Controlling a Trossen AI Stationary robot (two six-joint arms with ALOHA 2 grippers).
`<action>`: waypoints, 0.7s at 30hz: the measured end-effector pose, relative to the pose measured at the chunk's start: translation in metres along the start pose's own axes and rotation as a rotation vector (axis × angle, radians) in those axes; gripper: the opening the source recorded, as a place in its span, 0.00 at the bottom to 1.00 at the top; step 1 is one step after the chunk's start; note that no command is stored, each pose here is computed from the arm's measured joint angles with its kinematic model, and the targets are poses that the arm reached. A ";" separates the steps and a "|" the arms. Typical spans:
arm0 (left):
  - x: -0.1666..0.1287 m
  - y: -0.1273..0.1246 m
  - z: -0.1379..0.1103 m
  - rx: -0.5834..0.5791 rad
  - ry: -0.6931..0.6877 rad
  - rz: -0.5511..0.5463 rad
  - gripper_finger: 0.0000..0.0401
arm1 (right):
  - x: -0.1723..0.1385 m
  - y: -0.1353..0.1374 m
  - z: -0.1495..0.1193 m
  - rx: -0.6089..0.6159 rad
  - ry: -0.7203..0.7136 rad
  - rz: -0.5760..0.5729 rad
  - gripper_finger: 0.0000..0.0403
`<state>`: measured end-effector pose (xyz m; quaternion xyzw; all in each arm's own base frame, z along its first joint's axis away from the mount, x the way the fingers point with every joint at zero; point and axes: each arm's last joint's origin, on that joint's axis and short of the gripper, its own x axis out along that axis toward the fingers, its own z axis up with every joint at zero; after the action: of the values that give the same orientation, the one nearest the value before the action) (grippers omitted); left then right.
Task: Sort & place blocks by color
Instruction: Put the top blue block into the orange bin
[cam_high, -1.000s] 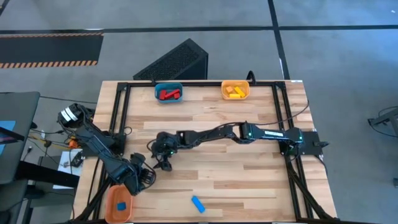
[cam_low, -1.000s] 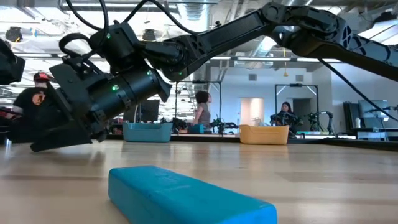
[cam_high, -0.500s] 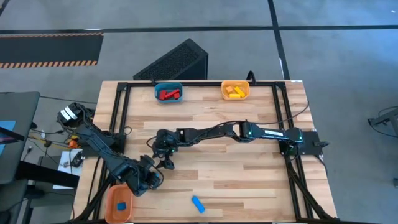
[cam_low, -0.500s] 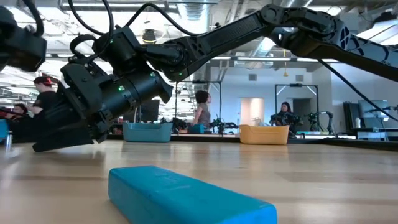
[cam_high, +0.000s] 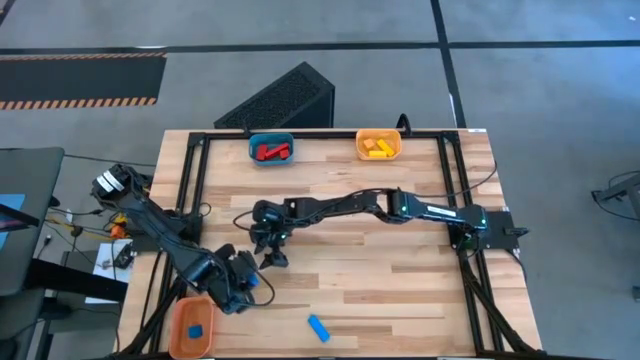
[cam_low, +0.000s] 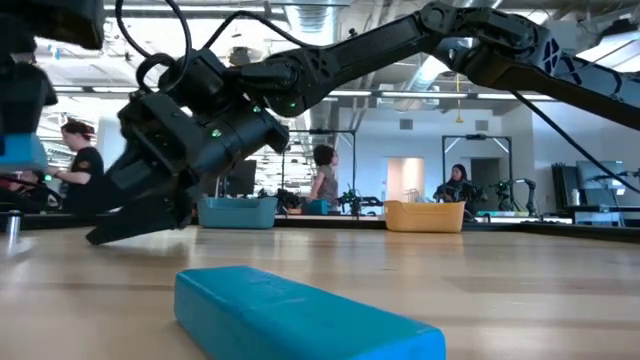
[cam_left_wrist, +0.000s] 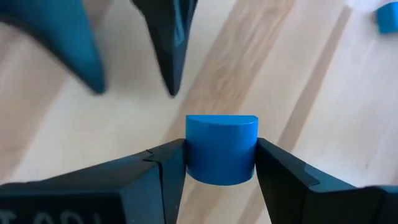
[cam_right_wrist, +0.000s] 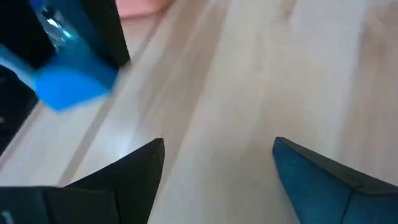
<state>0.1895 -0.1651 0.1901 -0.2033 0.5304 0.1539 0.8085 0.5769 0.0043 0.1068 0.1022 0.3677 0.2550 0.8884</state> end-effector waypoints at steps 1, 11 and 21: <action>-0.003 0.000 0.001 0.014 0.007 0.016 0.38 | -0.004 -0.001 0.001 0.013 0.009 -0.005 0.81; -0.036 -0.009 0.005 0.056 0.186 0.048 0.38 | -0.026 -0.022 -0.002 0.086 0.056 -0.045 0.81; -0.045 -0.016 -0.009 0.025 0.356 -0.019 0.38 | -0.022 -0.014 -0.002 0.103 0.071 -0.047 0.81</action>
<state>0.1722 -0.1853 0.2308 -0.2222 0.6650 0.1015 0.7058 0.5678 -0.0194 0.1140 0.1301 0.4137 0.2182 0.8743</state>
